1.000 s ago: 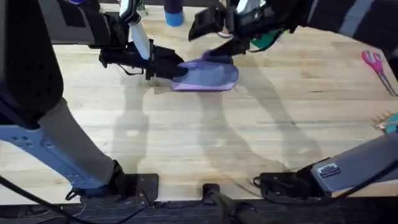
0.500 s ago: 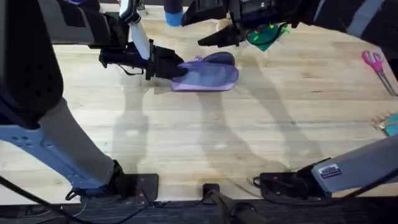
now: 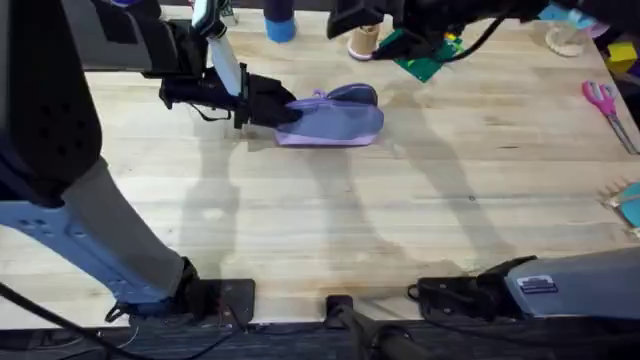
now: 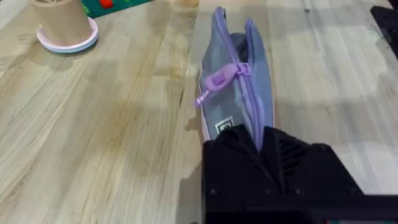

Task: Unzip the bag, pick up the pens from the table one at a time and place them inside, then zip the bag closed.

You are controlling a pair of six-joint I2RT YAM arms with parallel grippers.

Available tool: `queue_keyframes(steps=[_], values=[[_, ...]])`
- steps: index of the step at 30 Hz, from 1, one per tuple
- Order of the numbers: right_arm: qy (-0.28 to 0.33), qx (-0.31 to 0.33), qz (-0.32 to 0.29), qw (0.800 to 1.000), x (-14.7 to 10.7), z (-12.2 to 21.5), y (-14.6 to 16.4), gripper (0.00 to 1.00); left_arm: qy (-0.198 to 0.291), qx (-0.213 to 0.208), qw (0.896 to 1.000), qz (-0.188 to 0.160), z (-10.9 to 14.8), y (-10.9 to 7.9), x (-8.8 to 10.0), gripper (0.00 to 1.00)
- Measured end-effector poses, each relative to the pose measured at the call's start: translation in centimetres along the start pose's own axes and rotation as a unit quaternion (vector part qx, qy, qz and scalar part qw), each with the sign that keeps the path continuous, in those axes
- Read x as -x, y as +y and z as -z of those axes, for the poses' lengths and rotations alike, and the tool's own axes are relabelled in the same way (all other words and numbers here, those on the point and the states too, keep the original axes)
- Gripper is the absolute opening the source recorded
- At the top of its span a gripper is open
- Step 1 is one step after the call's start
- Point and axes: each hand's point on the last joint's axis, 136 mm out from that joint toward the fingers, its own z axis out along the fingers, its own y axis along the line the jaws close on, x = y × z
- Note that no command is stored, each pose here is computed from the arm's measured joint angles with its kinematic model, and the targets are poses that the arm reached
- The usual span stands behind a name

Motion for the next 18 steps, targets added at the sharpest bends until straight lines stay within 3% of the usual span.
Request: queue_keyframes(steps=[4, 9, 18], values=[[-0.016, -0.071, 0.057, 0.996, 1.3, 1.2, 0.6, 0.995, 0.000, 0.000, 1.000, 0.000, 0.0, 0.0, 0.0, 0.043], [-0.031, -0.100, 0.100, 0.989, 3.1, 2.5, 2.7, 0.995, 0.000, 0.000, 1.000, 0.000, 0.0, 0.0, 0.0, 0.042], [0.026, -0.129, 0.125, 0.983, 3.5, 0.8, 3.8, 0.995, 0.000, 0.000, 1.000, -0.001, 0.0, 0.0, 0.0, 0.043]])
